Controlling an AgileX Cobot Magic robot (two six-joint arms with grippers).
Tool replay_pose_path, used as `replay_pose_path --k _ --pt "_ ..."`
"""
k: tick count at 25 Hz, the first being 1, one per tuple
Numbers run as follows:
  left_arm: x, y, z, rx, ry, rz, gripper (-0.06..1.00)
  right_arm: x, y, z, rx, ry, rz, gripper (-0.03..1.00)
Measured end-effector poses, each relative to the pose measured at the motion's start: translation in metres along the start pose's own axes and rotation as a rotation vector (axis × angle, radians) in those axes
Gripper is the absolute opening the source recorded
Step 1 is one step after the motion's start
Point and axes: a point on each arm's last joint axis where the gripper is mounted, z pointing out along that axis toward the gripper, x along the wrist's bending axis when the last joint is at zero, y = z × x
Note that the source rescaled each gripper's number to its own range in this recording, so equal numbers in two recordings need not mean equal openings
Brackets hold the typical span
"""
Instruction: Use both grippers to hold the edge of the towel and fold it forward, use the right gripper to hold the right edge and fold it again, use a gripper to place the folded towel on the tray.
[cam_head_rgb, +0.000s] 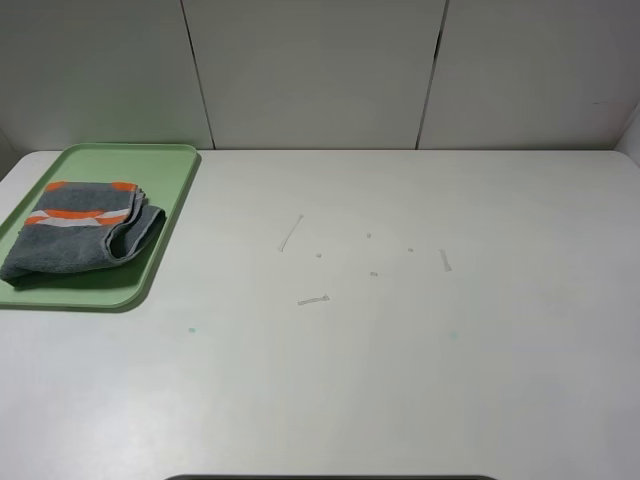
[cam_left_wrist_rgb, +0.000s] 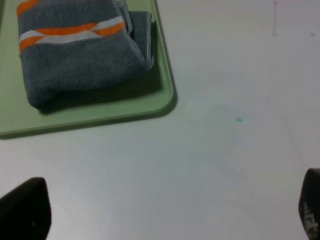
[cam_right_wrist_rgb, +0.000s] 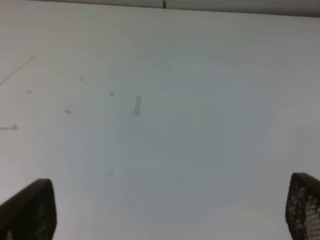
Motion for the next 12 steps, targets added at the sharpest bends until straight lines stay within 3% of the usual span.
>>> replay_pose_path --k 12 --pt "0.0000 0.0000 0.0000 0.000 0.000 0.000 0.98 0.0000 0.0000 0.0000 0.000 0.000 0.000 1.00"
